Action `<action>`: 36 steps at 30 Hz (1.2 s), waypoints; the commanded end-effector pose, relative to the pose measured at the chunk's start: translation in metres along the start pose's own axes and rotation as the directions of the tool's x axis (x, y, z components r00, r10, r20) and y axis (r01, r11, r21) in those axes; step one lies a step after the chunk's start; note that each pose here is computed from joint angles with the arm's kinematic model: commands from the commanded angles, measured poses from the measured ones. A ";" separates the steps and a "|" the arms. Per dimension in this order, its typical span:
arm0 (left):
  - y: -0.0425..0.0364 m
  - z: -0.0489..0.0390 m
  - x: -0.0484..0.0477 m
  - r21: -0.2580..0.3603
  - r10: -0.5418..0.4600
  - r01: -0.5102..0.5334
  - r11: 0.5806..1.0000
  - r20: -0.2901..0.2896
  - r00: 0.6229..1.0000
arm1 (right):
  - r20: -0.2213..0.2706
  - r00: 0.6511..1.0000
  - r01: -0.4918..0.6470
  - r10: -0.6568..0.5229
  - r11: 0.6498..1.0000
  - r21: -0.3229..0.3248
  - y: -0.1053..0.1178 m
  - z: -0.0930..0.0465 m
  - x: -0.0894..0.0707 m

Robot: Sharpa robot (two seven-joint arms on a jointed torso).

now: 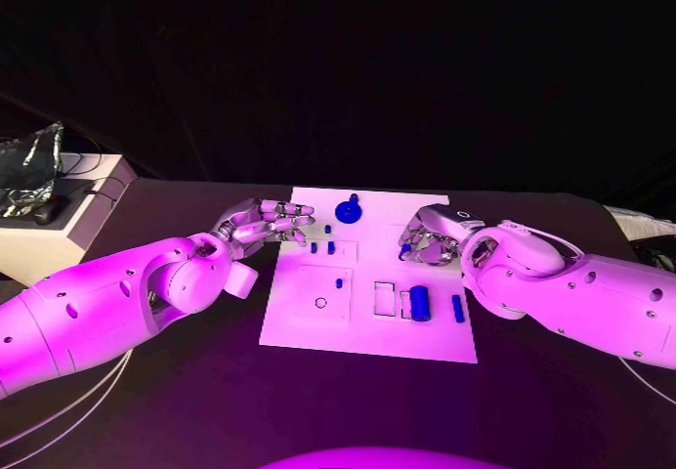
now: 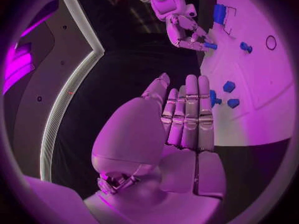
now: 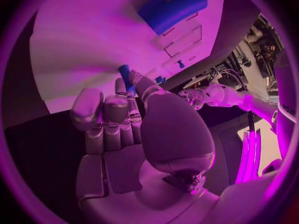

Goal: Assemble the parts on the task board

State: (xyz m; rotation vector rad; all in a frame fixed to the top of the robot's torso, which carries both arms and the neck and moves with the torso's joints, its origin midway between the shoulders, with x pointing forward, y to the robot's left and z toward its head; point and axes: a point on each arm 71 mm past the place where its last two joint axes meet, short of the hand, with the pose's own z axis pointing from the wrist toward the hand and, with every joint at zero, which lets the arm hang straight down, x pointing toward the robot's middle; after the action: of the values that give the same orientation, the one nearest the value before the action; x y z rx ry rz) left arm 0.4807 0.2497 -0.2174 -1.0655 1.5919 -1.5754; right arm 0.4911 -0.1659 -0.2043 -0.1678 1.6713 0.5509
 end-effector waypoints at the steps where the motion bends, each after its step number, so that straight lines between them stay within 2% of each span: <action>1: -0.0006 0.0004 0.0021 0.009 -0.008 0.008 1.000 -0.017 1.000 | 0.029 0.995 -0.092 0.091 0.995 0.041 -0.004 -0.002 -0.003; 9: -0.0001 0.0006 0.0005 0.008 -0.007 0.007 1.000 -0.012 1.000 | 0.076 0.975 -0.211 0.207 0.976 0.055 -0.007 -0.011 -0.015; 13: 0.0002 0.0011 0.0005 0.008 -0.007 0.007 1.000 -0.011 1.000 | 0.105 0.963 -0.252 0.248 0.967 0.025 0.001 -0.016 -0.023; 17: 0.0006 0.0020 0.0021 0.008 -0.010 0.010 1.000 -0.016 1.000 | 0.101 0.964 -0.244 0.246 0.969 -0.034 0.019 -0.018 -0.023; 28: 0.0036 0.0030 0.0061 0.009 -0.018 0.019 1.000 -0.025 1.000 | 0.054 0.987 -0.136 0.153 0.962 -0.236 0.087 -0.017 0.005; 36: 0.0040 0.0043 0.0076 0.014 -0.021 0.021 1.000 -0.022 1.000 | 0.032 0.994 -0.091 0.107 0.944 -0.318 0.122 -0.012 0.025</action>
State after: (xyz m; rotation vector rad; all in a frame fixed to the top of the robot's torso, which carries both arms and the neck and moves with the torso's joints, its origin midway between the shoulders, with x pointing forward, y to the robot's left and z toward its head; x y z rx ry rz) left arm 0.4810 0.2431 -0.2222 -1.0713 1.5971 -1.5868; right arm 0.4282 -0.0641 -0.1964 -0.2106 1.5815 0.9095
